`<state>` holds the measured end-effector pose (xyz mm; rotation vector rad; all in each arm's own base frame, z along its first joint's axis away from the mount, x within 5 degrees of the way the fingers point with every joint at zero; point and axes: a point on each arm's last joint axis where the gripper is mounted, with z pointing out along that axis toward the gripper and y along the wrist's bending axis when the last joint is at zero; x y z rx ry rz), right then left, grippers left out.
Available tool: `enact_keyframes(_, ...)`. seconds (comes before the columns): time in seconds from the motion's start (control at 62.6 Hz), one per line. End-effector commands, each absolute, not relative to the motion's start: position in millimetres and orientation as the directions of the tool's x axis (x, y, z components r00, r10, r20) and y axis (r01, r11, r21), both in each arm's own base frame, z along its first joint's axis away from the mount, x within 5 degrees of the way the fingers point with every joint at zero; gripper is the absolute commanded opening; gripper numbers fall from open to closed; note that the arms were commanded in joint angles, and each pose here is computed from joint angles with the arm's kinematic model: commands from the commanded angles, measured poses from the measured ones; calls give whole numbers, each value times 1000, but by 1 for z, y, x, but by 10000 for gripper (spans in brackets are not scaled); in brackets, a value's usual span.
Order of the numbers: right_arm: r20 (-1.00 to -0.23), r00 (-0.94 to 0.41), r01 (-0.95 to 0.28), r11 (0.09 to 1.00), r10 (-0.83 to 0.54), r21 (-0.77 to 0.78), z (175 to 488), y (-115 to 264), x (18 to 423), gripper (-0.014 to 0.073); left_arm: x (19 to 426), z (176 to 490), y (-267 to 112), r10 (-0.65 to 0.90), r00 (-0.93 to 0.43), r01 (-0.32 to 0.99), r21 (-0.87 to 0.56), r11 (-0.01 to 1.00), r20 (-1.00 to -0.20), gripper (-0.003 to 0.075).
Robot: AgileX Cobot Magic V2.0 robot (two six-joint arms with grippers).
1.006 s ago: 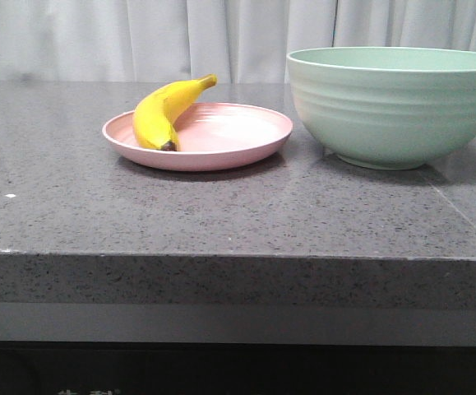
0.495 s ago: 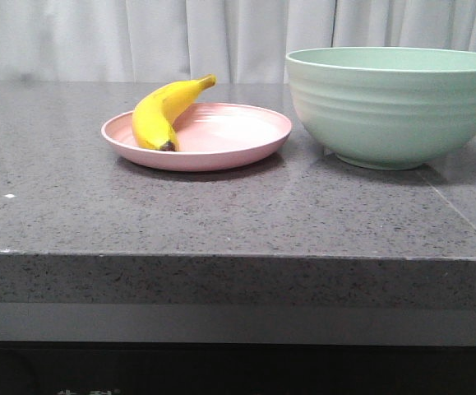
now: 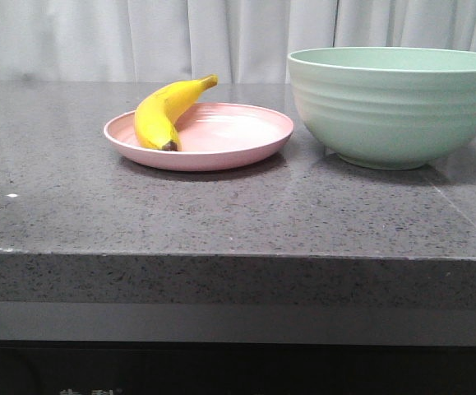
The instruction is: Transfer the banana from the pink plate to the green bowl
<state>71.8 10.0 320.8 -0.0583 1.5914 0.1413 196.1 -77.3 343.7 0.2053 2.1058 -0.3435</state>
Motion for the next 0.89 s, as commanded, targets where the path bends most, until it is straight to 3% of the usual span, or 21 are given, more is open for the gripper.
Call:
enact_keyframes(0.0,-997,66,-111,993,48,41,338,8,73,614,221,360,-104,-35,-546,298,-233,926,-837,547)
enact_keyframes(0.224,-997,66,-111,993,48,41,338,8,73,614,278,344,-176,8,-730,285,-294,912,-683,545)
enact_keyframes(0.415,-997,66,-111,993,48,41,338,8,73,614,313,330,-207,1,-805,242,-327,914,-594,545)
enact_keyframes(0.879,-997,66,-111,993,47,40,338,8,73,614,326,319,-209,-12,-824,199,-310,930,-566,545)
